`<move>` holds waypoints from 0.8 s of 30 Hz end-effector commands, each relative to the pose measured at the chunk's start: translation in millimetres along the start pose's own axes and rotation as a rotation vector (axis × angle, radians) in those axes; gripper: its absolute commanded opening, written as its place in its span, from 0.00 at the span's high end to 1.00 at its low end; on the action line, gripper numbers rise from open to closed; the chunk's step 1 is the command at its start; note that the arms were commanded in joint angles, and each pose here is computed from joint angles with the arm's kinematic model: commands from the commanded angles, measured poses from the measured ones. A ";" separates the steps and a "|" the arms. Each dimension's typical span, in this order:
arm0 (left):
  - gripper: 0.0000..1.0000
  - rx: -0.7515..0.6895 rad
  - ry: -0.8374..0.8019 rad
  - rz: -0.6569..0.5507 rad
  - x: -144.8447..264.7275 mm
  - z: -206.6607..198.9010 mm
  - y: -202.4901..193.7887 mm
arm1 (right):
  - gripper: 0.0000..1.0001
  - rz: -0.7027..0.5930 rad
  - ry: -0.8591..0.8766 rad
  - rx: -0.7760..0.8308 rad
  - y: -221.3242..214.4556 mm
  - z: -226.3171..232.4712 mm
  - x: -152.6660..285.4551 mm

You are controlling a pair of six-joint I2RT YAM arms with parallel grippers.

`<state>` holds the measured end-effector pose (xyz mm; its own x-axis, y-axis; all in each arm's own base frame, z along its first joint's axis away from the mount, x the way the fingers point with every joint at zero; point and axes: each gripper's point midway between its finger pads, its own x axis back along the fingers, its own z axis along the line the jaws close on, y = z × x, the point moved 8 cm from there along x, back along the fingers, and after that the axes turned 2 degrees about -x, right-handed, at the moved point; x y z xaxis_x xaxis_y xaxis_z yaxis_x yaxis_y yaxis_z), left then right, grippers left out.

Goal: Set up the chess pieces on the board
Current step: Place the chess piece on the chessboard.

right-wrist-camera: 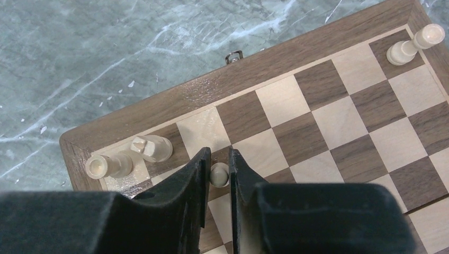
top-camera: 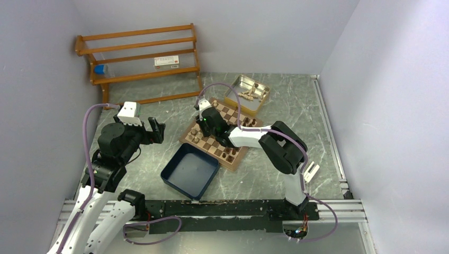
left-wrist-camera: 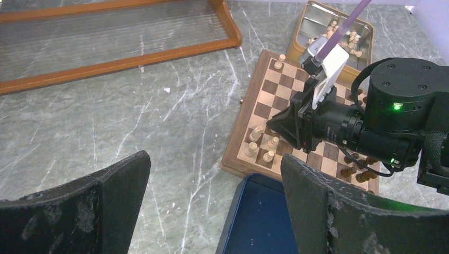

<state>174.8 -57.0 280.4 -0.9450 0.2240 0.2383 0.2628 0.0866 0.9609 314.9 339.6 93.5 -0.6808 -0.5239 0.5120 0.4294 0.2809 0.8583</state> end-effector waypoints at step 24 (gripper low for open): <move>0.03 0.005 -0.003 -0.024 1.5 0.2 3.4 | 0.76 0.026 0.013 -0.001 -2.2 5.0 -4.7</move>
<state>174.6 -56.9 280.6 -0.9453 0.2241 0.2372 0.2618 0.0869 0.9612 313.0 338.8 88.8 -0.6675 -0.5208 0.5322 0.4442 0.2951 0.8459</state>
